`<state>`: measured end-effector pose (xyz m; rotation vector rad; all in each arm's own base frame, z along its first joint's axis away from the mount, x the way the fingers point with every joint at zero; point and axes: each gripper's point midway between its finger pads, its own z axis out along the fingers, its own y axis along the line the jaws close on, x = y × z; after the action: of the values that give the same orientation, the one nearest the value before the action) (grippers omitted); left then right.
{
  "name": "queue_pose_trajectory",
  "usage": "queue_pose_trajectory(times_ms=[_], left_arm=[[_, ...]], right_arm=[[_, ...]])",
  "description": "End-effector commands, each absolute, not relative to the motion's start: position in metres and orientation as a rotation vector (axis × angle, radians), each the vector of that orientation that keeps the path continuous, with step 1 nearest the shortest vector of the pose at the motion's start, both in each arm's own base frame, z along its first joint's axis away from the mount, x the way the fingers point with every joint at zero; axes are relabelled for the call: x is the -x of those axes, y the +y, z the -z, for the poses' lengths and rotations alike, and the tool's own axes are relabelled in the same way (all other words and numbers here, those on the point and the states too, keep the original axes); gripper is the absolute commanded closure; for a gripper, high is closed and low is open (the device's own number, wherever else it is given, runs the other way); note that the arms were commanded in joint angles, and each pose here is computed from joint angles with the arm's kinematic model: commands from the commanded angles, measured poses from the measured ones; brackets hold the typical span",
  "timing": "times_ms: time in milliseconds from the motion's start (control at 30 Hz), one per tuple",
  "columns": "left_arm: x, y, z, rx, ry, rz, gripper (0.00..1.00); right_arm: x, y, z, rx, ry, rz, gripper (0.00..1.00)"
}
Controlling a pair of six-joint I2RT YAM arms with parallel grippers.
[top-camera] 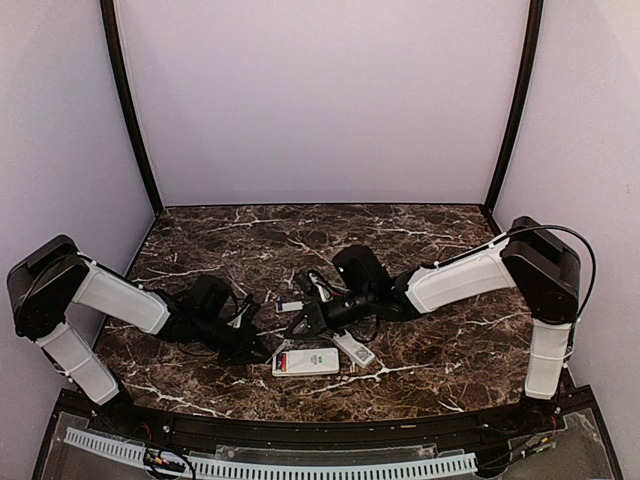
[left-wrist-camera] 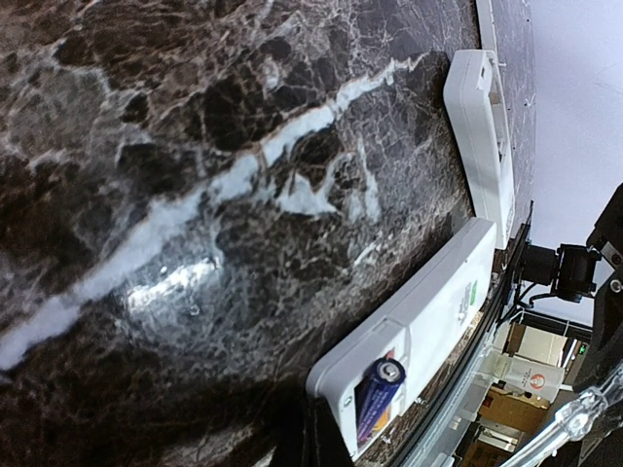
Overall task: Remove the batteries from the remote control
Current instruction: Remove the battery from the remote control without the battery cover.
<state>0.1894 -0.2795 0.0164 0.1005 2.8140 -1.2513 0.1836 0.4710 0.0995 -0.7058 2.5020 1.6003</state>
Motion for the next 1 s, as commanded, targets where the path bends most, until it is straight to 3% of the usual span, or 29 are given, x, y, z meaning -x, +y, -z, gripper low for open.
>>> queue_pose_trajectory(times_ms=[0,467,967], left_arm=[[-0.188,-0.28,-0.015,-0.104,2.819,1.245,0.99],[-0.187,-0.276,-0.017,-0.089,2.806,1.235,0.99],[-0.188,-0.279,-0.016,-0.105,2.811,1.247,0.99]], right_arm=[[-0.168,0.471,-0.101,0.762,2.512,-1.641,1.0],[-0.216,0.437,-0.099,0.539,2.528,-1.188,1.0],[-0.211,0.458,-0.081,0.57,2.553,-1.247,1.0]])
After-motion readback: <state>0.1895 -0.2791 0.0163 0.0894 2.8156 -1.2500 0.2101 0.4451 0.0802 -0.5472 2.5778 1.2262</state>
